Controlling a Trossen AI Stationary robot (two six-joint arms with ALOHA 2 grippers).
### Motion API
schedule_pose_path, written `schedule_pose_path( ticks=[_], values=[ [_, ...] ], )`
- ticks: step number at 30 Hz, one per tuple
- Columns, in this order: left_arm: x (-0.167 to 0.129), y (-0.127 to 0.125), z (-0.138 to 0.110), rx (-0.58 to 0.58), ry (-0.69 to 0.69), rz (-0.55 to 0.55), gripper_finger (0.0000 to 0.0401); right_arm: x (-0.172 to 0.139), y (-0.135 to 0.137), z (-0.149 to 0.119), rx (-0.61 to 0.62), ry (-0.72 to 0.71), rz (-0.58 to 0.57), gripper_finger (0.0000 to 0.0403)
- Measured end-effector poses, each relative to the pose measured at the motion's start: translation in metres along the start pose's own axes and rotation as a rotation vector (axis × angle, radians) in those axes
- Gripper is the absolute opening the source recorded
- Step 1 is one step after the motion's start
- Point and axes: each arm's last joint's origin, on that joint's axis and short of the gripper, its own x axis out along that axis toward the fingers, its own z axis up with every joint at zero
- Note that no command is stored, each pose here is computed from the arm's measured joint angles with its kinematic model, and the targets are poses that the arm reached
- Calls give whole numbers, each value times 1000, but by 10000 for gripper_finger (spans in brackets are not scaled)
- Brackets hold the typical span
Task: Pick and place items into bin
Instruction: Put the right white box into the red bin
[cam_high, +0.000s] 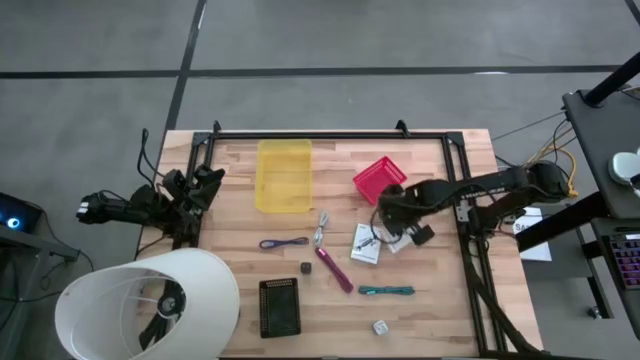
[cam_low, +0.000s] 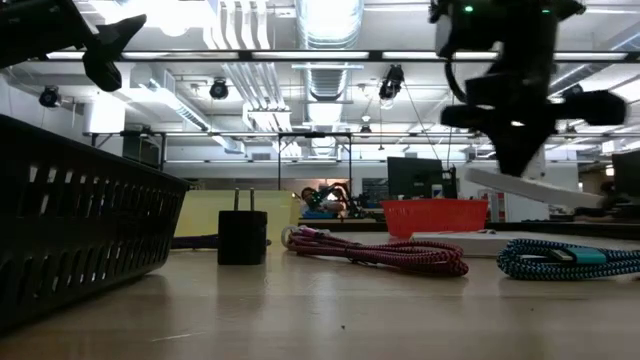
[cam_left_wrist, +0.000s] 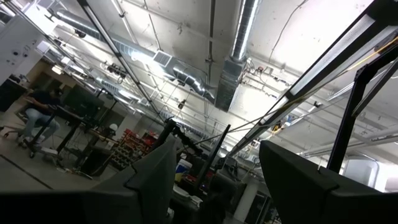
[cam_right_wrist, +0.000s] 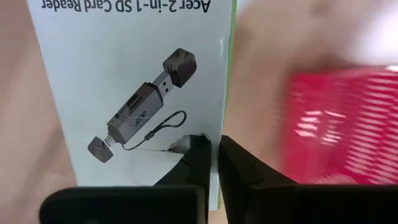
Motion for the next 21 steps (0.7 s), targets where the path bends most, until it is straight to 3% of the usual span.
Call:
schedule_pose_path(
  ticks=[13, 16, 21],
  values=[
    [0, 0, 0, 0, 0, 0, 215, -29, -98, -35, -3, -63, -281, 9],
    [0, 0, 0, 0, 0, 0, 215, -27, -112, -42, -8, -84, -358, 9],
    [0, 0, 0, 0, 0, 0, 215, -18, -116, -50, -96, -61, -374, 9]
  ],
)
